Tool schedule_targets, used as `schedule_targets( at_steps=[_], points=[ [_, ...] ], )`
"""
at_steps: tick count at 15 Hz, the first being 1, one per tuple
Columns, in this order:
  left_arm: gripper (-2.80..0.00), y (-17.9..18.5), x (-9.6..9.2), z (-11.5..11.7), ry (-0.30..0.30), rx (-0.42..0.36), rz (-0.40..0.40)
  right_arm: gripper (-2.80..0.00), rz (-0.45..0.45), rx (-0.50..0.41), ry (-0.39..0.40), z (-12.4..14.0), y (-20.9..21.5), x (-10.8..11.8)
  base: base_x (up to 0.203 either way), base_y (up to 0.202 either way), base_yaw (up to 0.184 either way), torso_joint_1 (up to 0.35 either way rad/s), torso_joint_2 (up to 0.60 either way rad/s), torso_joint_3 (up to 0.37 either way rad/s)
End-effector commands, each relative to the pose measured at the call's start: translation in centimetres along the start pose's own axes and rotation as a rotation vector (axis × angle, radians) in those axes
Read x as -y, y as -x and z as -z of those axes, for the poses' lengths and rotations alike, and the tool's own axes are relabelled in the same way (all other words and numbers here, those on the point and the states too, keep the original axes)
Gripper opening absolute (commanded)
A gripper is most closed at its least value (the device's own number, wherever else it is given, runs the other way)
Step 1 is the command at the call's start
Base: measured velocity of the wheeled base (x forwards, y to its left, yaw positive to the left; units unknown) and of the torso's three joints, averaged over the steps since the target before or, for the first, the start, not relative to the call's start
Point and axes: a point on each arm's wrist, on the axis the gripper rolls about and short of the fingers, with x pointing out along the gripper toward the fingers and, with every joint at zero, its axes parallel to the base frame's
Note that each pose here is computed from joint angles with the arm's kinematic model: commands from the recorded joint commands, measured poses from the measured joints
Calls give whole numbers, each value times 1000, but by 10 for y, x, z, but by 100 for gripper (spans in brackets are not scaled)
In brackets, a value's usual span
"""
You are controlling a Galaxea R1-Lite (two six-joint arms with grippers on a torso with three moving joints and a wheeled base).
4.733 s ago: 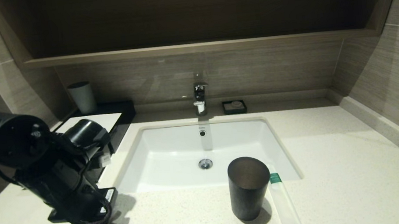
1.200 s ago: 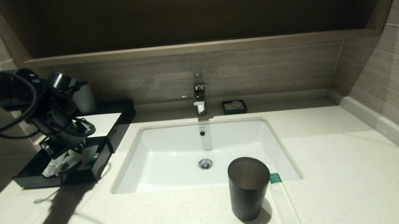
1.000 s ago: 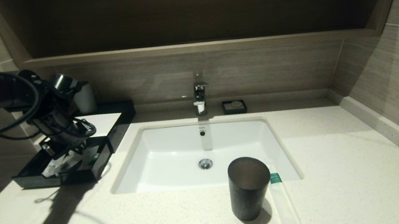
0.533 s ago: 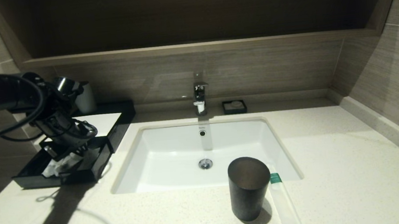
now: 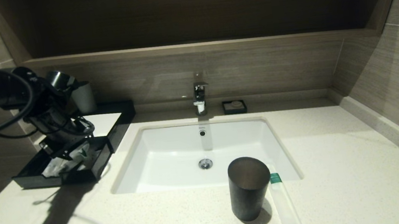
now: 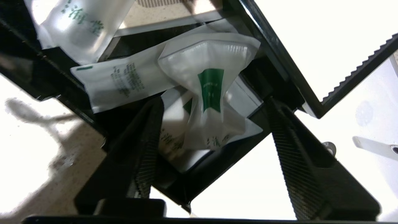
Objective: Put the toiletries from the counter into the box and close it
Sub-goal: Place the bathroom toiletry into the drawer
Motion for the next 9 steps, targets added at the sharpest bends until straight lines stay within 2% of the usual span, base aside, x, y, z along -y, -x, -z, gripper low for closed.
schedule_targets(
  at_steps=[1, 6, 9],
  points=[
    [0, 12, -3, 0, 5, 12, 10, -280, 0, 0, 1, 0, 0, 0, 0, 0, 0, 0, 0, 0],
    [0, 60, -14, 3, 1, 64, 57, -280, 0, 0, 1, 0, 0, 0, 0, 0, 0, 0, 0, 0],
    [0, 104, -23, 10, -44, 127, 123, -280, 0, 0, 1, 0, 0, 0, 0, 0, 0, 0, 0, 0]
  ],
)
